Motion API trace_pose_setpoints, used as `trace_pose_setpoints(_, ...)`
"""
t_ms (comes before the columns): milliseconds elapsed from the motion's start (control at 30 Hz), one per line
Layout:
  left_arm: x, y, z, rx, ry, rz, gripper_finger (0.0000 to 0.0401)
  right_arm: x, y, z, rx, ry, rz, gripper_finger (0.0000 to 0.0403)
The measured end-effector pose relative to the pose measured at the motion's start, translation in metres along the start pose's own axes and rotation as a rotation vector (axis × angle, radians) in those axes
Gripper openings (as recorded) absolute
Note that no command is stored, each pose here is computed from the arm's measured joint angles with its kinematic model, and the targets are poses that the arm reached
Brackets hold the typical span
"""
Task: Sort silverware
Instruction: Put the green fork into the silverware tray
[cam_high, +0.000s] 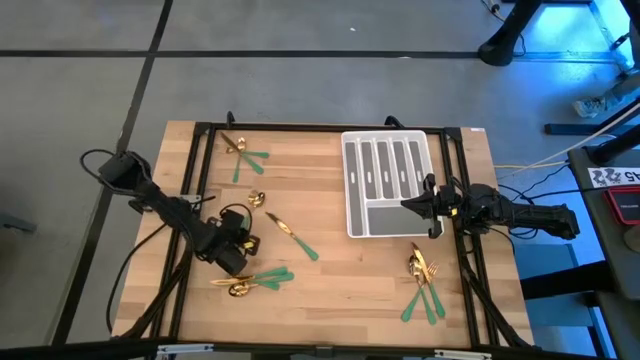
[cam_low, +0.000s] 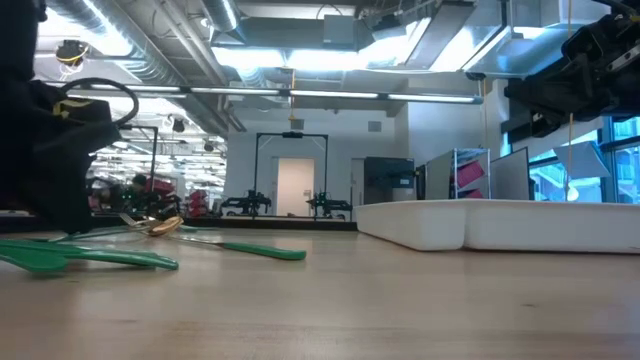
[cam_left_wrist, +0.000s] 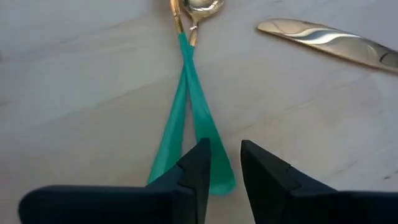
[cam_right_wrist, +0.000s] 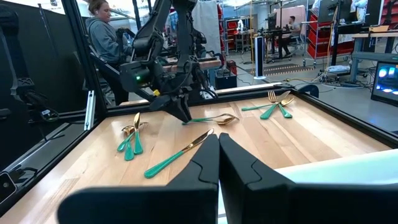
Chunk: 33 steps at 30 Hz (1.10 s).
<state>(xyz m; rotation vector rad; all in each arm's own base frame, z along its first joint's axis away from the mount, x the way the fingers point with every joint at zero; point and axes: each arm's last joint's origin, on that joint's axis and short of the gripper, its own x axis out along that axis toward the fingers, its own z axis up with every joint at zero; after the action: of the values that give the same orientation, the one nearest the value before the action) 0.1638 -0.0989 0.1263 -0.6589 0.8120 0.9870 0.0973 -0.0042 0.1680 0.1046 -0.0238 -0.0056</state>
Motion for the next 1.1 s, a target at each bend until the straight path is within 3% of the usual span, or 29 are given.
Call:
trace_pose_setpoints(300,-0.010,-0.005,0.005,0.046,-0.052,0.018,0.0080,0.000,0.000,0.000,0.000,0.000,0.000,0.0001)
trace_pose_setpoints(433,-0.009,-0.004,0.005,0.053,-0.059,0.015,0.0123,0.000,0.000,0.000,0.000,0.000,0.000,0.0001)
trace_pose_setpoints(600,0.001,0.004,0.000,-0.030,-0.025,0.010,0.0193,0.000,0.000,0.000,0.000,0.000,0.000,0.0001)
trace_pose_setpoints(700,0.005,0.006,-0.001,-0.060,0.012,0.027,0.0205,0.000,0.000,0.000,0.000,0.000,0.000,0.0001)
trace_pose_setpoints(800,0.006,0.005,-0.002,-0.057,0.009,0.020,0.0181,0.000,0.000,0.000,0.000,-0.001,0.000,0.0001)
trace_pose_setpoints(1100,0.007,0.008,0.001,-0.034,0.007,0.056,0.0034,0.000,0.000,0.000,0.000,0.000,0.000,0.0001)
